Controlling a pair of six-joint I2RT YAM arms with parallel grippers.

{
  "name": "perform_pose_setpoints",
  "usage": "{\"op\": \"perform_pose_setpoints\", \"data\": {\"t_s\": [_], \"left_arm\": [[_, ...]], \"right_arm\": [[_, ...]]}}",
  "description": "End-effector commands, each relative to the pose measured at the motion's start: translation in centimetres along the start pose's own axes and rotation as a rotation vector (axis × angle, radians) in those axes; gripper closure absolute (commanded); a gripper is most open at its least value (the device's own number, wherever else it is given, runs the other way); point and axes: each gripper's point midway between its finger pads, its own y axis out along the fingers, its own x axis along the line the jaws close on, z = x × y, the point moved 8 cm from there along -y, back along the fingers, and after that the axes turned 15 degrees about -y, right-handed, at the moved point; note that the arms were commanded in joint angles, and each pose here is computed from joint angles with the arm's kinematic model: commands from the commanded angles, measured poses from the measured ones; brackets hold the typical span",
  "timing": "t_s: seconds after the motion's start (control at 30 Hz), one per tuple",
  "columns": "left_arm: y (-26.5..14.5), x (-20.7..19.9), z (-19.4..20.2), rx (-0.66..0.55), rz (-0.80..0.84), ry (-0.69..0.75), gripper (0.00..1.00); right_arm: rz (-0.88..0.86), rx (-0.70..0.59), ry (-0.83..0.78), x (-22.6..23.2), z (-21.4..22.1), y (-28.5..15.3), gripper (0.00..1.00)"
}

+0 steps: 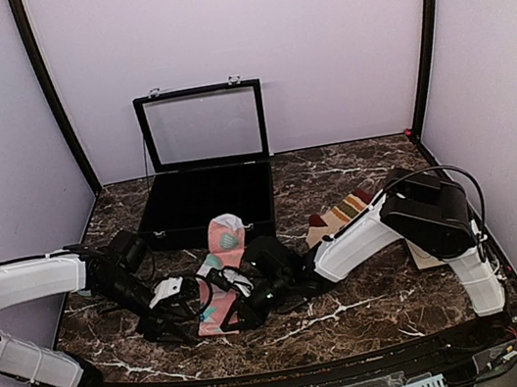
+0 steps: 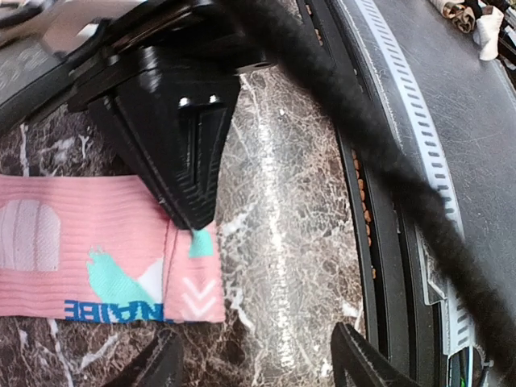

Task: Roll the socks
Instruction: Roll the sock at the center of the board.

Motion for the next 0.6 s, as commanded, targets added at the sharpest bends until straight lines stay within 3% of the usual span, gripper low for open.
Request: {"op": "perform_pose_setpoints", "data": {"t_s": [0.0, 0.4, 0.57], "left_arm": [[0.5, -0.8, -0.5, -0.008, -0.009, 0.077, 0.34], [4.0, 0.9, -1.6, 0.128, -0.099, 0.156, 0.5], [4.2, 1.6, -1.9, 0.139, -0.141, 0.162, 0.53]], "right_arm": [[0.062, 0.125, 0.18, -2.6, 3.7, 0.6, 1.0], [0.045, 0.134, 0.336, -3.4, 4.5, 0.4, 1.0], [0.036, 0.145, 0.357, -3.3, 4.6, 0.4, 1.0]]}}
